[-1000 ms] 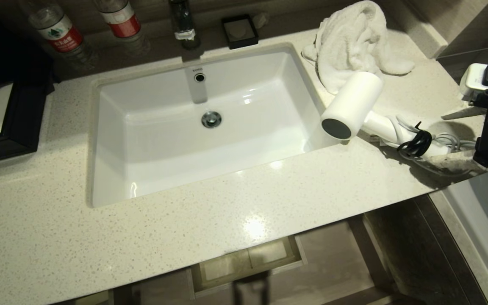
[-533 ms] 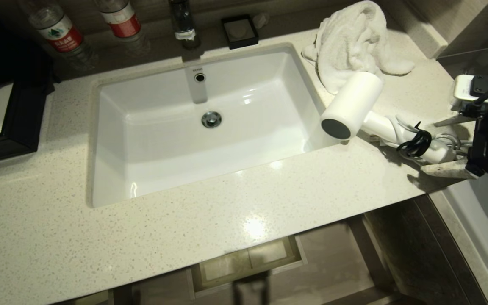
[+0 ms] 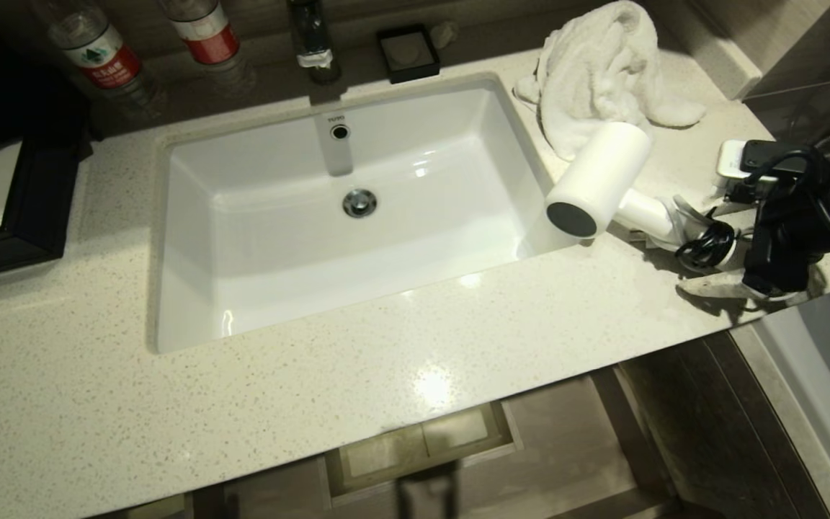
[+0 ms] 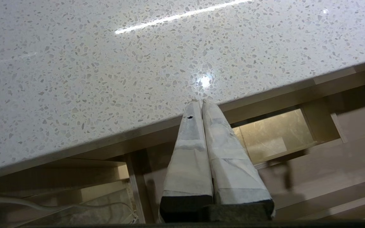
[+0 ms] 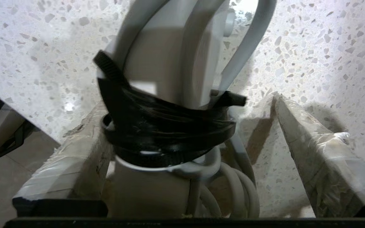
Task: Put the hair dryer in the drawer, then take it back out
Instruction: Pick up the hairdryer
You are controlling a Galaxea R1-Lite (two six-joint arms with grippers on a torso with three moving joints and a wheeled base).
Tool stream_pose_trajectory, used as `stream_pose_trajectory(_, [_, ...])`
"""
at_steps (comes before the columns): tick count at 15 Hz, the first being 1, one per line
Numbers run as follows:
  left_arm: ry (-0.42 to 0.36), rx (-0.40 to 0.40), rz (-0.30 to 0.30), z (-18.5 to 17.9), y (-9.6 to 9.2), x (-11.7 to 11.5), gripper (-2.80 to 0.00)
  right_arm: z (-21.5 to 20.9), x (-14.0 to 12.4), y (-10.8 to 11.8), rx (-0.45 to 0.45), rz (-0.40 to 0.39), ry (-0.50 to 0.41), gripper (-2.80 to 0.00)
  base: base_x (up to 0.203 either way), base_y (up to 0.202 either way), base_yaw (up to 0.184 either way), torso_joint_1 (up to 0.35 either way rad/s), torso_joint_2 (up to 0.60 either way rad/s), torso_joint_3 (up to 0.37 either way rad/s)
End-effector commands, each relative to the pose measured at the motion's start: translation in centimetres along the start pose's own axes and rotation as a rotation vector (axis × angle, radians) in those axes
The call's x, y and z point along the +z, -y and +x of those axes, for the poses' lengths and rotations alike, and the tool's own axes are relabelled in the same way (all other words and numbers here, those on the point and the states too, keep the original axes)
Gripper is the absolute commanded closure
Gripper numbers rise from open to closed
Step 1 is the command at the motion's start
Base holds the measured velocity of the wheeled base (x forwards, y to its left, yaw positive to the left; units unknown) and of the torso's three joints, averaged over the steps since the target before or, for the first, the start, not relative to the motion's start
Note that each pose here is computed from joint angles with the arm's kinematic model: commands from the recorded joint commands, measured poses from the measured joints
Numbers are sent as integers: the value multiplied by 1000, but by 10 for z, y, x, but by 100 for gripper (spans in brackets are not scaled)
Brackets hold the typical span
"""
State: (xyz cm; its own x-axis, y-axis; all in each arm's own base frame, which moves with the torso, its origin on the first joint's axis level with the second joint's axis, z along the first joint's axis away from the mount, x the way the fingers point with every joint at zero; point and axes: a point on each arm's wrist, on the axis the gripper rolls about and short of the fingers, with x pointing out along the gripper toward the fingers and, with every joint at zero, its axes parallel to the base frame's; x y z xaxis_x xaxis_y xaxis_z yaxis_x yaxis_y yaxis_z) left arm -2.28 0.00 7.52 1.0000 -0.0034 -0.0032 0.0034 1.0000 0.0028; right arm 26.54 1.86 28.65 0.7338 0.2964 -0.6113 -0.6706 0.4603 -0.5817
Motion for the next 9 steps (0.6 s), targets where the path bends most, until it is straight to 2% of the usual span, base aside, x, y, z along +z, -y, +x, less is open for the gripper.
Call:
stream_pose_trajectory(1, [-1, -1, 1, 0, 0, 0, 0, 11, -2, 4, 6, -1, -2, -156, 0, 0, 0, 0, 0, 0])
stream_pose_trajectory(2, [-1, -1, 1, 0, 0, 0, 0, 12, -2, 5, 3, -3, -2, 0, 0, 0, 0, 0, 0, 0])
stream_pose_trajectory(9, [-1, 0, 0, 0, 0, 0, 0, -17, 0, -5, -44, 23, 18, 0, 0, 0, 0, 0, 0, 0])
